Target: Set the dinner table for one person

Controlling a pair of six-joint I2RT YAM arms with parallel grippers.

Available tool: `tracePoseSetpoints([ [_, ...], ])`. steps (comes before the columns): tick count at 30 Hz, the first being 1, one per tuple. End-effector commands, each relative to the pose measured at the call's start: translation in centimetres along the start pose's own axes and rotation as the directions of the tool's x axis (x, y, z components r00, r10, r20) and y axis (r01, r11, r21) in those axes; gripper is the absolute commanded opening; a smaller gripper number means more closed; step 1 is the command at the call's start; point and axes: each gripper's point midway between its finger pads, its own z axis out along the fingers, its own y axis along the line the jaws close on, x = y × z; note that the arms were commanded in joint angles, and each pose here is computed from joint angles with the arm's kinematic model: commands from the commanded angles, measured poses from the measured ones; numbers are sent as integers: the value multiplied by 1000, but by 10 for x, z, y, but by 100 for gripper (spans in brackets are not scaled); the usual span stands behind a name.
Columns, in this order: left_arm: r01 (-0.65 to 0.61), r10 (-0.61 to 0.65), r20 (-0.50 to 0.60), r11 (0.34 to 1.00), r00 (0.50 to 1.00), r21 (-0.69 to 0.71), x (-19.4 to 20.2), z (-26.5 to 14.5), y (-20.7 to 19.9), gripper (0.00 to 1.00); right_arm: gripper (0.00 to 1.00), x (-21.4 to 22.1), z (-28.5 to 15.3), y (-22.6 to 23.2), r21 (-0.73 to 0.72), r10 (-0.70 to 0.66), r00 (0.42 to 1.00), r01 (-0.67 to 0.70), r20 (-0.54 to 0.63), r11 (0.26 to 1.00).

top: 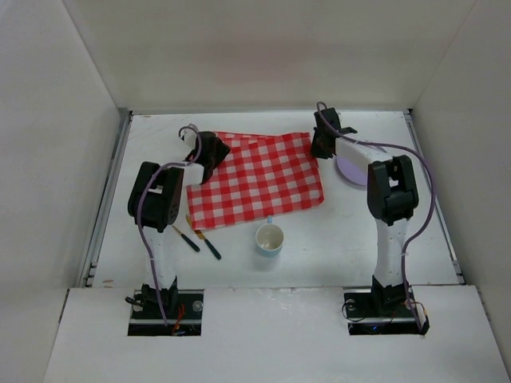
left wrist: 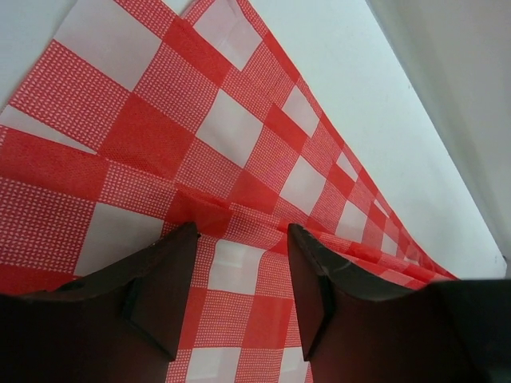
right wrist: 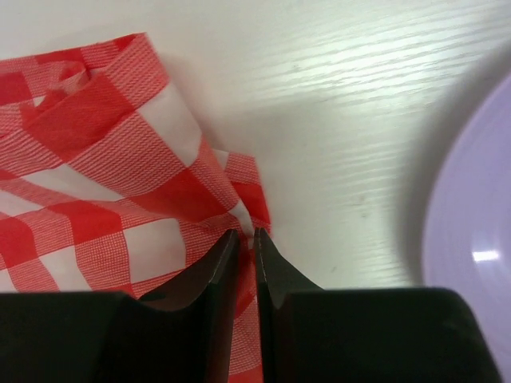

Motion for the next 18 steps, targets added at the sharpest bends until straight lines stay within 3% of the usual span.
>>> tracePoseSetpoints([
  [1, -30, 30, 30, 1000, 999, -6, -3, -13, -2, 48, 20, -6, -15, 12, -27, -27, 999, 28, 31, 999],
  [6, -100, 92, 90, 991, 992, 93, -29, -18, -53, 49, 20, -36, -69, 13, -85, 70, 980, -55, 187, 995],
  [9, -124, 113, 97, 985, 989, 119, -35, -18, -69, 46, 30, -44, -102, 9, -121, 139, 951, -109, 276, 987],
  [13, -141, 125, 116, 980, 985, 143, -31, -38, -77, 37, 43, -20, -117, 14, -155, 177, 937, -135, 303, 979],
  [15, -154, 133, 126, 974, 983, 166, -28, -52, -79, 30, 41, -3, -113, 23, -191, 187, 941, -136, 283, 972],
  [18, -147, 124, 134, 972, 983, 185, -21, -71, -71, 18, 25, 37, -89, 37, -266, 245, 953, -193, 177, 944],
])
